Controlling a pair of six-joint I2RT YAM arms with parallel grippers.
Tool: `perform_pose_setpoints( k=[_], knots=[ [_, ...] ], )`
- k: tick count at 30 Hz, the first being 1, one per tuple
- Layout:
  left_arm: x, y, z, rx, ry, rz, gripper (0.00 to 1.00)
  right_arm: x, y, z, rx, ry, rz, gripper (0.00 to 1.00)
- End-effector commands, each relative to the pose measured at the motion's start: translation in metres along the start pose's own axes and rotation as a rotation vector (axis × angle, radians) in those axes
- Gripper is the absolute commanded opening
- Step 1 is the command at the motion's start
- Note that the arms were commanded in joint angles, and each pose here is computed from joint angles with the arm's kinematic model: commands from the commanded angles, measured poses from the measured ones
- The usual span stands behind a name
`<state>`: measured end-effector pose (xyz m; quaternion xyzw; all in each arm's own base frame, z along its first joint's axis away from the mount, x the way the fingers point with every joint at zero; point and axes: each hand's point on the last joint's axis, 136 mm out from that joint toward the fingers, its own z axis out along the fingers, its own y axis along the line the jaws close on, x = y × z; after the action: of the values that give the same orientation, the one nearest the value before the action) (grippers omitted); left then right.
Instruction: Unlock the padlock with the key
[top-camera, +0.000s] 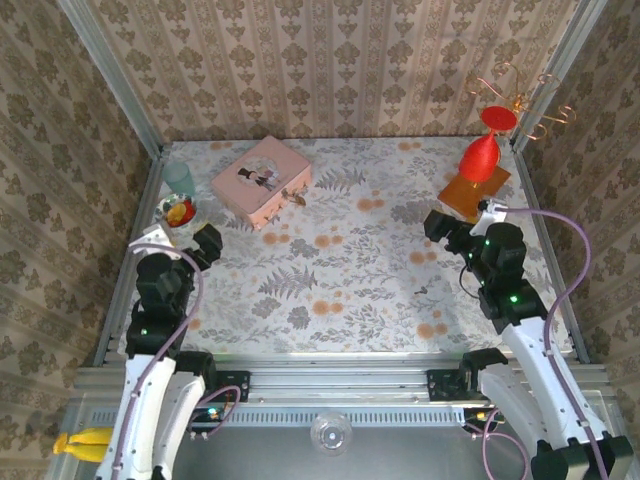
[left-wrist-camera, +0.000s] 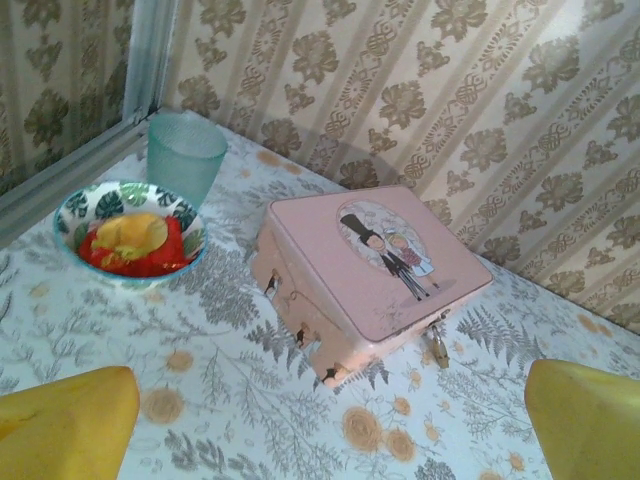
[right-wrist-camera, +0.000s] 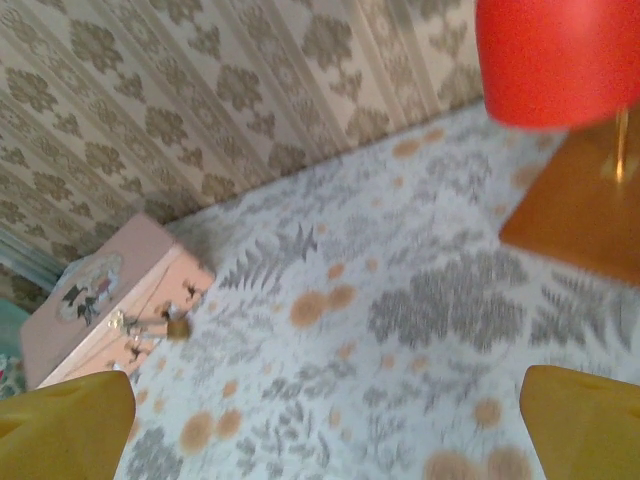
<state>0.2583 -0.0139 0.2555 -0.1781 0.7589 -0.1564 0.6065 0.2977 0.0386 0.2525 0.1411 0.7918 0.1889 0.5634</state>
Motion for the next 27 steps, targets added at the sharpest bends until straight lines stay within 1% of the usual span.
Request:
perform_pose_setpoints(
  k=[1,2,4,6,8,11,14,17,21,23,26,27],
  knots=[
    [0.019,0.001,-0.007,0.05,0.064,-0.074,1.0,0.039,0.002,-0.01,-0.064,0.138,0.122,1.0],
    [0.021,-0.005,-0.006,0.088,0.078,-0.074,1.0,0.04,0.01,-0.013,-0.11,0.149,0.102,1.0],
    [0.026,-0.012,-0.003,0.125,0.131,-0.068,1.0,0.045,0.021,-0.018,-0.157,0.196,0.075,1.0],
    [0.034,-0.017,-0.001,0.143,0.2,-0.036,1.0,0.051,0.02,-0.02,-0.136,0.258,0.066,1.0],
    [0.045,-0.015,0.003,0.134,0.251,-0.013,1.0,0.059,0.017,-0.022,-0.102,0.31,0.066,1.0],
    [0.057,-0.015,0.005,0.151,0.283,-0.003,1.0,0.078,0.018,-0.022,-0.074,0.37,0.073,1.0],
    [0.067,-0.029,0.004,0.211,0.313,0.029,1.0,0.094,0.024,-0.024,-0.051,0.398,0.038,0.99],
    [0.082,-0.05,0.002,0.275,0.363,0.097,1.0,0.101,0.03,-0.028,-0.037,0.403,0.017,0.98],
    [0.11,-0.081,-0.009,0.4,0.37,0.192,1.0,0.116,0.034,-0.032,-0.024,0.443,0.025,0.95],
    [0.129,-0.093,-0.015,0.453,0.392,0.238,1.0,0.133,0.028,-0.035,0.006,0.498,0.018,0.94],
    [0.158,-0.106,-0.024,0.495,0.433,0.345,1.0,0.154,0.015,-0.037,0.067,0.558,0.005,0.93],
    [0.167,-0.111,-0.027,0.512,0.447,0.381,1.0,0.162,0.01,-0.038,0.086,0.578,0.006,0.92]
  ],
)
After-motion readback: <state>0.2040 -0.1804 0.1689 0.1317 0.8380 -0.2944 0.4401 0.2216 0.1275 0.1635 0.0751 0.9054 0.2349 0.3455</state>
